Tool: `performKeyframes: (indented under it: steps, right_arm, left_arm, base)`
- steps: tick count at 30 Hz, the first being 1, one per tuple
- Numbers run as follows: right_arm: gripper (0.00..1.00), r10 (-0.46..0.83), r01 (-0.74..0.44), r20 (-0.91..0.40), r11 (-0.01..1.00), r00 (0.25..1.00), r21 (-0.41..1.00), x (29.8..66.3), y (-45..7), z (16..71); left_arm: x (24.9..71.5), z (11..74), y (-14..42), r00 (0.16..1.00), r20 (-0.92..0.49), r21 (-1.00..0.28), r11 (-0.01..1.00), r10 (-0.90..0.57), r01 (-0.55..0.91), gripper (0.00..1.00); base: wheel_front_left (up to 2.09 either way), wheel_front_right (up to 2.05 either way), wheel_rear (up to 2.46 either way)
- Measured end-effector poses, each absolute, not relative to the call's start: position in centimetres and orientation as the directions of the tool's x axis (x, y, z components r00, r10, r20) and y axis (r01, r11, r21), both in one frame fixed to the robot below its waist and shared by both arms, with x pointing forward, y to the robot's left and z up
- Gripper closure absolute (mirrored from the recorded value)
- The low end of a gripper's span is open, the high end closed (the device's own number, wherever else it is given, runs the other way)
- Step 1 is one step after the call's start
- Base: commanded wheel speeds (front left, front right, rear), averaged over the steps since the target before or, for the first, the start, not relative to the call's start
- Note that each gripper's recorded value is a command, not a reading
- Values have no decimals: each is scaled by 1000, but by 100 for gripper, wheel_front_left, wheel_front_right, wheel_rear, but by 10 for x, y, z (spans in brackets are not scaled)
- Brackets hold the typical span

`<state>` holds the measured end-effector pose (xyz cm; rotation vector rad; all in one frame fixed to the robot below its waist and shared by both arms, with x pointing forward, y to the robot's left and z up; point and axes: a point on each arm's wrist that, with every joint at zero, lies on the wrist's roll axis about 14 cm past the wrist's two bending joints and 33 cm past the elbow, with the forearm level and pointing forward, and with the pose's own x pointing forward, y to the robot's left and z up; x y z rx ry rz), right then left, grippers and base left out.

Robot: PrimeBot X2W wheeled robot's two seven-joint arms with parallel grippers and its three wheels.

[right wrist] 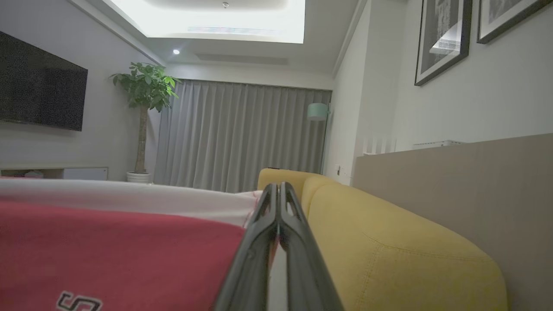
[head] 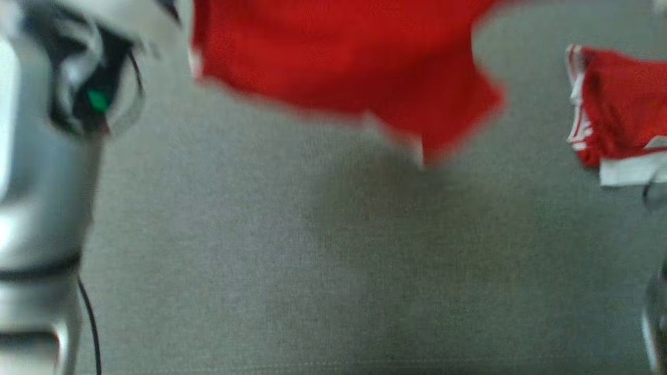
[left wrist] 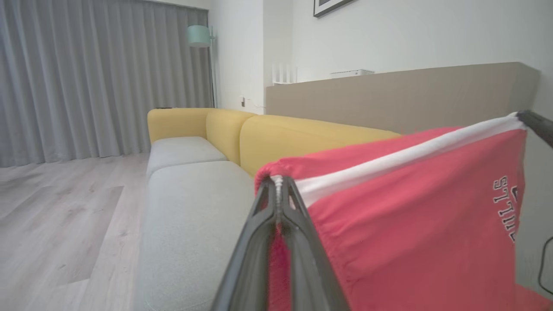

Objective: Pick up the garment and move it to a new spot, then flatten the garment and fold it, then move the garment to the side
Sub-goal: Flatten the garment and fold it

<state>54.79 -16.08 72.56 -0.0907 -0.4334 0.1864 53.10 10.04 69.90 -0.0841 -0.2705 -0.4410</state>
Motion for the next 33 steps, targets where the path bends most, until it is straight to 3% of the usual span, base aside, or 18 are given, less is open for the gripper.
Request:
performKeyframes:
  steps: [8,15,23,28,33]
  right_arm:
    - [100,213,-171,388,975,897,-141,638,-150,698]
    - [100,259,-242,169,964,951,-111,667,-127,583]
    - [100,323,-354,-223,928,920,-119,615,-110,450]
    - [100,354,-436,-371,885,858,-165,574,-106,422]
    - [100,309,-449,-484,870,819,-203,537,-134,408]
  left_arm:
    - [619,682,119,879,334,18,934,-341,356,100]
    - [635,587,123,926,167,-1,939,-338,343,100]
    - [571,473,116,915,-114,-11,921,-388,389,100]
    - [517,430,125,876,-258,3,906,-407,422,100]
    - [464,407,118,829,-339,-31,886,-445,463,100]
  base:
    - [0,0,0]
    - [0,0,0]
    - [0,0,0]
    - [0,0,0]
    - [0,0,0]
